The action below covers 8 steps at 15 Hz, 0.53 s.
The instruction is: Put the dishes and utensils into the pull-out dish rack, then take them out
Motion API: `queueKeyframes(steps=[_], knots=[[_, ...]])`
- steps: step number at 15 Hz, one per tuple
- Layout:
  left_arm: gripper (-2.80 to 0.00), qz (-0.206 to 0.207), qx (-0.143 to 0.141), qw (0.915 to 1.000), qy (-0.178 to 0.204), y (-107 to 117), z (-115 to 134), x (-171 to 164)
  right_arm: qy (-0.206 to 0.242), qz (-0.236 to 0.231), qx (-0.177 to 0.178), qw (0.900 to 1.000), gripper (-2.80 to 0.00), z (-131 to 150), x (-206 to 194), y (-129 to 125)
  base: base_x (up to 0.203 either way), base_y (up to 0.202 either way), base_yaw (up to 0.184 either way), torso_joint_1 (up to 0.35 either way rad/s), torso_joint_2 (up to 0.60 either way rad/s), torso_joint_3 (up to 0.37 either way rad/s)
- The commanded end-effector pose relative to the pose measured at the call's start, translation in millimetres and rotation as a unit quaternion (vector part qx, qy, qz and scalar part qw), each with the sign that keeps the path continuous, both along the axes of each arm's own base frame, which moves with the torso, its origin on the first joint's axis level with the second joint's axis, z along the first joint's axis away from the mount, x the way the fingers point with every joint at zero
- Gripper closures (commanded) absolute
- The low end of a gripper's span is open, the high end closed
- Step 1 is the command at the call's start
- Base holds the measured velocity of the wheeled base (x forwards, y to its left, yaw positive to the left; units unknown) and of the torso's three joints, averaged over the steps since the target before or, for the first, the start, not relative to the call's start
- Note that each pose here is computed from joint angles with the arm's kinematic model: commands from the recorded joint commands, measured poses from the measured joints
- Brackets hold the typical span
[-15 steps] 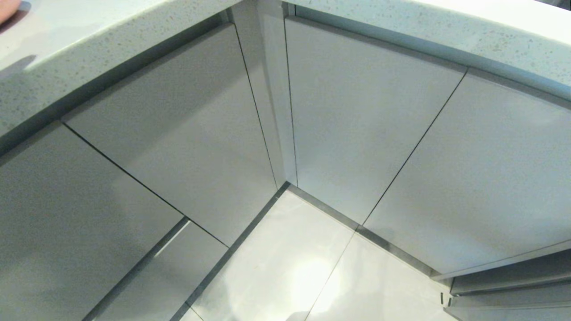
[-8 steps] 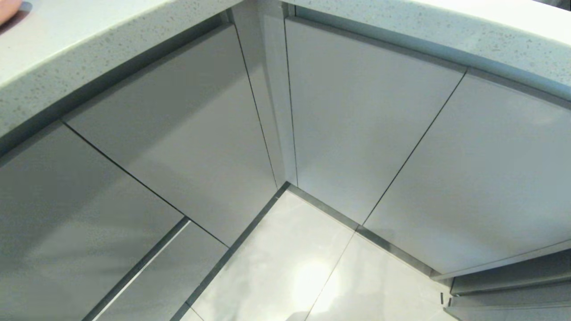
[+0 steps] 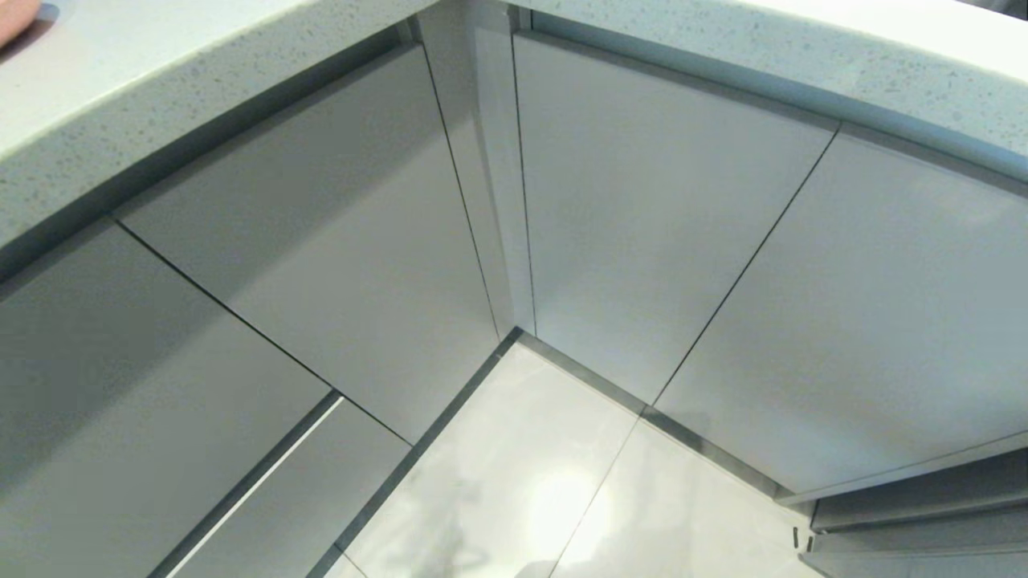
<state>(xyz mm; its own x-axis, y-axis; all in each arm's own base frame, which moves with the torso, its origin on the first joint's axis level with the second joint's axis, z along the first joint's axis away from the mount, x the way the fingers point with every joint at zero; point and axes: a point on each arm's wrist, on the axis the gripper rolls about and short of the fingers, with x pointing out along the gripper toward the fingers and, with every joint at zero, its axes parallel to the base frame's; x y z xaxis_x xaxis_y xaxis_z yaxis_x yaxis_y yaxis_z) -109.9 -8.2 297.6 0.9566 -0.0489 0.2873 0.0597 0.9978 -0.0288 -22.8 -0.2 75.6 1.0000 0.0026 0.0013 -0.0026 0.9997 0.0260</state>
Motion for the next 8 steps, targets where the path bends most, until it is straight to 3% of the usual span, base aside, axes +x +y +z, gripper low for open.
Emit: queueKeyframes(steps=[1,4,8], knots=[[0.0,-0.003,-0.004,1.0,0.001,1,-23,-4,0.001,0.0,0.0,1.0,0.0,0,0,0,0.0,0.0,0.0,0.0,0.0,0.0],[0.0,-0.019,0.034,0.999,0.022,5,-62,2,0.0,0.0,0.0,1.0,0.0,0,0,0,0.0,0.0,0.0,0.0,0.0,0.0],[0.0,-0.015,0.035,0.9981,0.049,6,-124,33,0.0,0.0,0.0,1.0,0.0,0,0,0,0.0,0.0,0.0,0.0,0.0,0.0]])
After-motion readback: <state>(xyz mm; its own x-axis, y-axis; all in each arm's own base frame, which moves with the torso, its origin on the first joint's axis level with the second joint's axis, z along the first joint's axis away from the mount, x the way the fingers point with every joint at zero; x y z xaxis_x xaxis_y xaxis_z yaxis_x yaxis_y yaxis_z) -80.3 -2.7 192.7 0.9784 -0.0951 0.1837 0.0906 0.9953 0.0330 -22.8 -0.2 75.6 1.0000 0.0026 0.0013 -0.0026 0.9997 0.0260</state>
